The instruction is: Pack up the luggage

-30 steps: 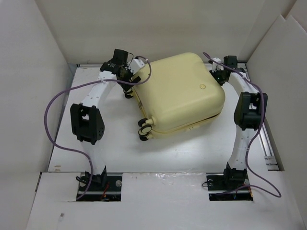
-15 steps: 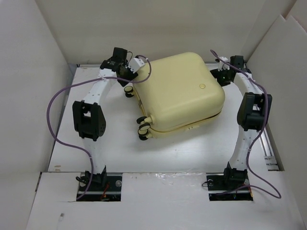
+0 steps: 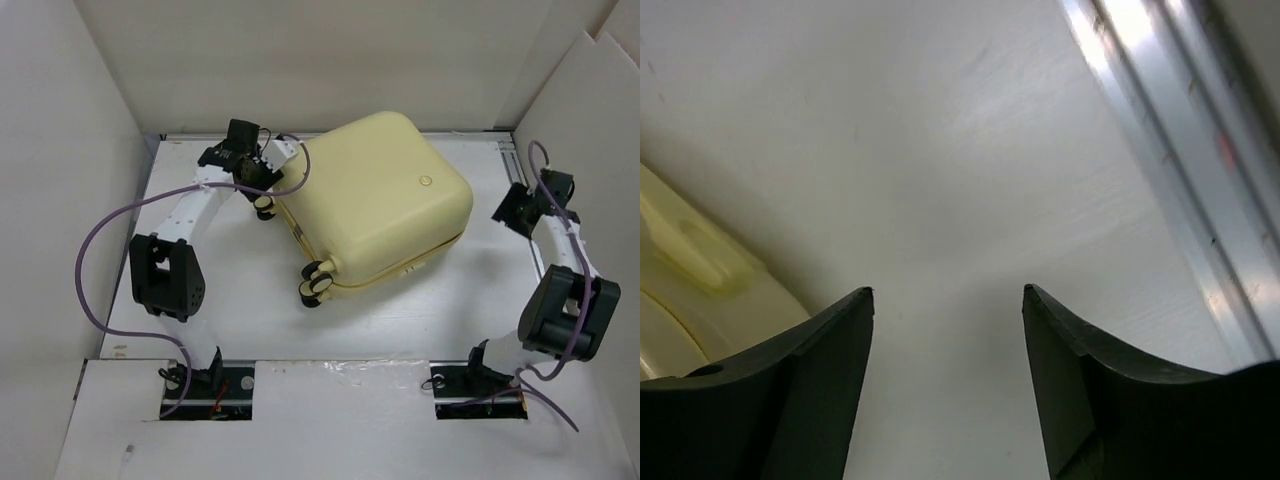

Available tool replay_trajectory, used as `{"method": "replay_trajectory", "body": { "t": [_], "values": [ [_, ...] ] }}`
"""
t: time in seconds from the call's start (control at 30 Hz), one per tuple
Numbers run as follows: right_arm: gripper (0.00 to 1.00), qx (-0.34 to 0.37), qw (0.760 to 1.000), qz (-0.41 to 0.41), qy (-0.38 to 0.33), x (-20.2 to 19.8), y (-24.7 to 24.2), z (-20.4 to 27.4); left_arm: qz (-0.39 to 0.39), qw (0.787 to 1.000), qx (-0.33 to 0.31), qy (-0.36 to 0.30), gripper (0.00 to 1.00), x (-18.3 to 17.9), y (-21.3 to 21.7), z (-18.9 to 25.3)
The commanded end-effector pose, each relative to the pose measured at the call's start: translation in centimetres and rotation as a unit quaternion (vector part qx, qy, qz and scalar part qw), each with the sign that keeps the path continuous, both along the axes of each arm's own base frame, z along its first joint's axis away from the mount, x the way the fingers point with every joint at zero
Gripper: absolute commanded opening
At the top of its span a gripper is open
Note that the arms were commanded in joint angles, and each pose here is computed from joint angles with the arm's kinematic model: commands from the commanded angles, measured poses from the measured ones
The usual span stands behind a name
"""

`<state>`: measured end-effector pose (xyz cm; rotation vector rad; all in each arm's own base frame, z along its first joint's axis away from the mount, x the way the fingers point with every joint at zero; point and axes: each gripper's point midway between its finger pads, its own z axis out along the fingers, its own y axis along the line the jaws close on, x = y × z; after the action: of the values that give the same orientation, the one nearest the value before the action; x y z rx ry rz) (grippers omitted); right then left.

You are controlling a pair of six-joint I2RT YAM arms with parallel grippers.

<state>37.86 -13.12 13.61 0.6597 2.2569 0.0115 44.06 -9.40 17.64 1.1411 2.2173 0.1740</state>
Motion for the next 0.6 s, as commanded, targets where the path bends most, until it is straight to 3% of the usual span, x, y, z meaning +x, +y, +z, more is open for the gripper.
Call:
{"method": "replay_trajectory", "body": {
  "t": [0.0, 0.13, 0.27, 0.47, 0.57],
  "values": [
    [0.65, 0.022, 0.999, -0.047, 0.005, -1.9, 1.6, -2.7, -0.005, 0.997, -0.006, 0.072, 0.0, -4.5, -0.3, -1.6],
    [0.64, 0.039, 0.999, 0.014, 0.033, -2.2, 6.6, -4.4, -0.019, 0.994, -0.001, 0.103, 0.0, -7.7, -0.5, -2.0],
    [0.64, 0.063, 0.996, 0.065, 0.013, -0.3, 11.5, -4.3, -0.051, 0.99, 0.015, 0.133, 0.0, -10.7, -0.7, -3.1],
    [0.64, 0.094, 0.981, 0.167, -0.041, 8.8, 16.5, -0.5, -0.124, 0.978, 0.055, 0.16, 0.0, -15.7, -3.0, -4.4],
    [0.63, 0.058, 0.973, 0.209, -0.079, 14.5, 18.6, 3.3, -0.212, 0.961, 0.075, 0.16, 0.0, -19.6, -7.3, -4.1]
  ]
}}
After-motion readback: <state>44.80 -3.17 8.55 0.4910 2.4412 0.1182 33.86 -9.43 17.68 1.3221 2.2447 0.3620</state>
